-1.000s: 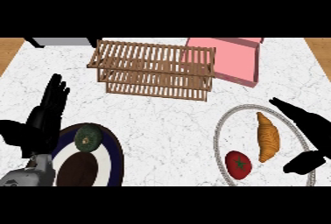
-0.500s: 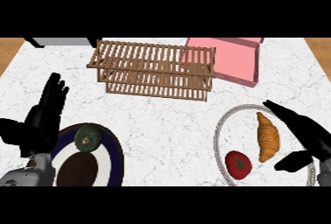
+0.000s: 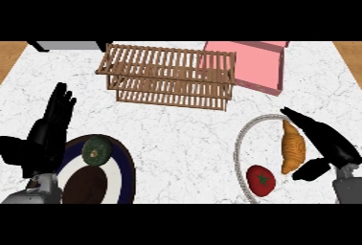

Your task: Pick the croissant from the placemat and place it in the tiered shelf

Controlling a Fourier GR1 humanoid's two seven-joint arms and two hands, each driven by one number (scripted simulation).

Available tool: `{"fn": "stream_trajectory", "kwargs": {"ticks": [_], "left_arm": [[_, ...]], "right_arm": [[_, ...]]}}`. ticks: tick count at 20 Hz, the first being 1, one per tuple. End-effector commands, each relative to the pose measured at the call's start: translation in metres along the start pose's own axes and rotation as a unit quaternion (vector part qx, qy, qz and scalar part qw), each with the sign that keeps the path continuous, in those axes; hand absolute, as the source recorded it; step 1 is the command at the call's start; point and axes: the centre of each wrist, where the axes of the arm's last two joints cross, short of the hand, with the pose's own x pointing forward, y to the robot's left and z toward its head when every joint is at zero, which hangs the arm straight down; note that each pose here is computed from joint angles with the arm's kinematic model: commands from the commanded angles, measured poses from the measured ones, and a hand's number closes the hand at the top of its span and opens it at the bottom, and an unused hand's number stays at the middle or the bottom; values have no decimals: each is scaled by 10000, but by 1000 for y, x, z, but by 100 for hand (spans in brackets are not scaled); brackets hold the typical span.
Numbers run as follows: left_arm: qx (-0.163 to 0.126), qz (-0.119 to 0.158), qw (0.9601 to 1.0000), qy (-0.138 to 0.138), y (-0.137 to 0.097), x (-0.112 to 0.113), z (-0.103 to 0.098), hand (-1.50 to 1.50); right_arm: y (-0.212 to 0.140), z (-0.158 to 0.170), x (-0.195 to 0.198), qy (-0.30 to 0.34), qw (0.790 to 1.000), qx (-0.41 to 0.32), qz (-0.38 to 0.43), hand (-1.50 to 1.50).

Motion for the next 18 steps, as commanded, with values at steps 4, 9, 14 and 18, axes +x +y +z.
{"fn": "stream_trajectory", "kwargs": {"ticks": [4,9,14,18], "left_arm": [[-38,35,10000,-15,0,3,-8,0],[12,-14,10000,-45,6,-18,-10,0],[-123,25,9999,-22,-3,-2,-11,0],[-250,20,9997,-62,-10,-3,-11,0]], "right_arm": [[26,-11,-10,-70,9985,466,273,150],[29,-9,-4,-460,9958,-214,757,150],[94,-30,147,561,9955,-65,755,150],[97,-24,191,892,9907,-287,987,150]]}}
